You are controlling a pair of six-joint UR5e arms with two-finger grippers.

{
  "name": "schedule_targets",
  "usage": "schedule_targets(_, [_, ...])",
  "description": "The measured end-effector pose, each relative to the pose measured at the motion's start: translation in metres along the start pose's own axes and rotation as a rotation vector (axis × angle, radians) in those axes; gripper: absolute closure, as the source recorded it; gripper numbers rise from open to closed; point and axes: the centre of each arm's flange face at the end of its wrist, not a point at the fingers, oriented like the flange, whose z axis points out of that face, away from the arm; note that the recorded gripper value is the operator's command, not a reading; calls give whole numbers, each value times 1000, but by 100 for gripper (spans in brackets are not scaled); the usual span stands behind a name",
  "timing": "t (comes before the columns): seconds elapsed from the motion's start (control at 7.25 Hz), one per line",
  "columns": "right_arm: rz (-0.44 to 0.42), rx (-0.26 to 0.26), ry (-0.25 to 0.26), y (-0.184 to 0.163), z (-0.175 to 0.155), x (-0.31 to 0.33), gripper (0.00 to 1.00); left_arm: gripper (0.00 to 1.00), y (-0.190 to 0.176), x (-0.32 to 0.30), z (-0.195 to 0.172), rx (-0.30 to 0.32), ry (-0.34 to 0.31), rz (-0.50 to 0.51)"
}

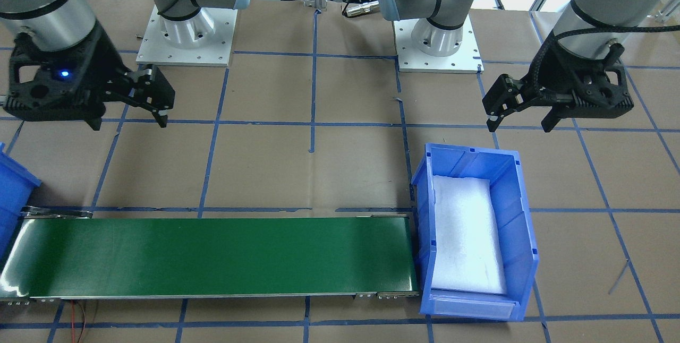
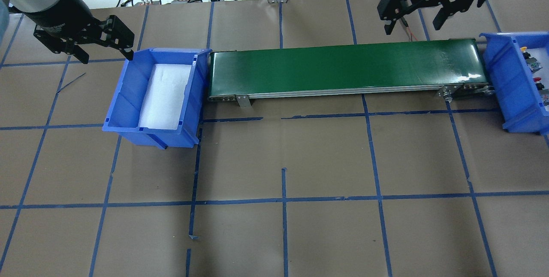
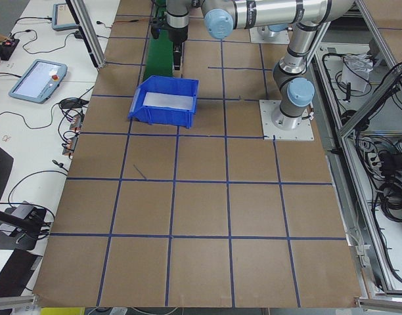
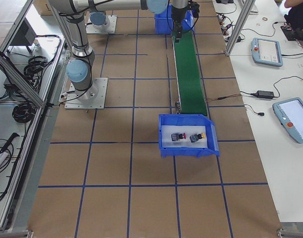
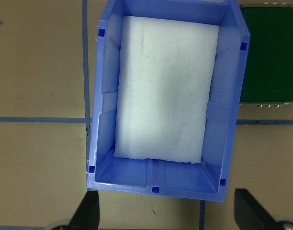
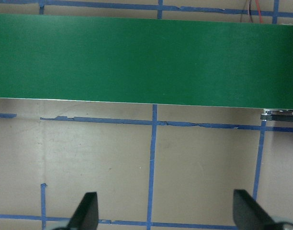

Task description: Transport two buttons from left to right

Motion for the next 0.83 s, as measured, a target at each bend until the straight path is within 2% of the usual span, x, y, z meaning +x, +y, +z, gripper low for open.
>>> schedule_targets(0.28, [31,-1,3,4,1,-21,0,0,1,-1,-6,19,16,-6])
schedule_targets(0.83, [40,-4,8,5,3,-24,0,0,1,-3,-5,24,15,-18])
